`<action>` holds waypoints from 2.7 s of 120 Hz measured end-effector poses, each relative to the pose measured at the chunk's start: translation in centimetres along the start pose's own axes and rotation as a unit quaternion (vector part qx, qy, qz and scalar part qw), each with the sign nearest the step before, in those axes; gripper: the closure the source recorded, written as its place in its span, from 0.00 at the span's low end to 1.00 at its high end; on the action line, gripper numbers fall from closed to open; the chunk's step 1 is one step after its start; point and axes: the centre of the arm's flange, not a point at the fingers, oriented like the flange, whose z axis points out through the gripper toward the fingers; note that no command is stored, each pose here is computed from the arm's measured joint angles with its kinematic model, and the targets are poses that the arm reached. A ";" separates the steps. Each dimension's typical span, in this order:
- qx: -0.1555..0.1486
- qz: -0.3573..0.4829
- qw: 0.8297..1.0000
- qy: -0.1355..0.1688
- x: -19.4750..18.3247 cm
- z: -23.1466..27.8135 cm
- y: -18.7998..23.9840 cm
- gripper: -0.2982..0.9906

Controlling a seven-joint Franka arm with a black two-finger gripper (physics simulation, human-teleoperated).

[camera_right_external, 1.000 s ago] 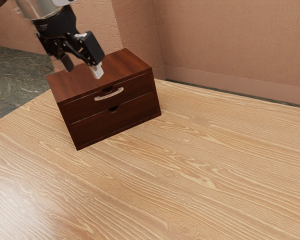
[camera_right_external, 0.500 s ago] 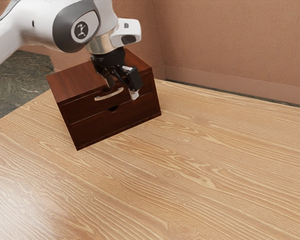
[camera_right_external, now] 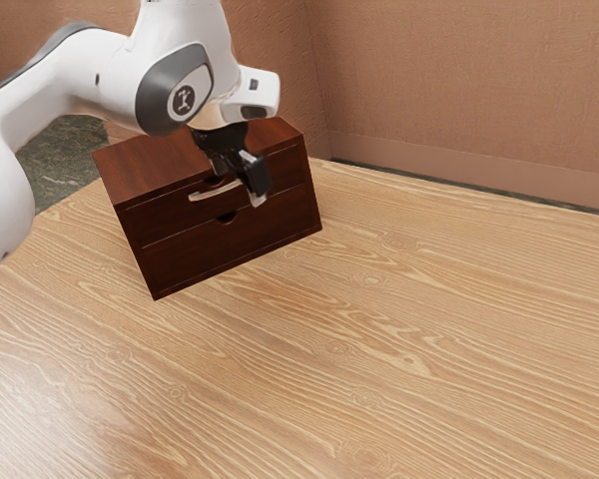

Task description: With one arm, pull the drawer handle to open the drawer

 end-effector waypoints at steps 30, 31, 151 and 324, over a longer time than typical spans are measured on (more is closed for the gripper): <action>0.023 0.034 0.999 -0.006 0.1 3.0 -1.4 0.23; 0.024 0.035 0.999 -0.006 0.2 3.0 -1.4 0.23; 0.085 0.083 0.993 0.026 0.8 6.8 -5.6 0.50; 0.060 0.094 0.994 0.002 -0.1 9.8 -1.9 0.52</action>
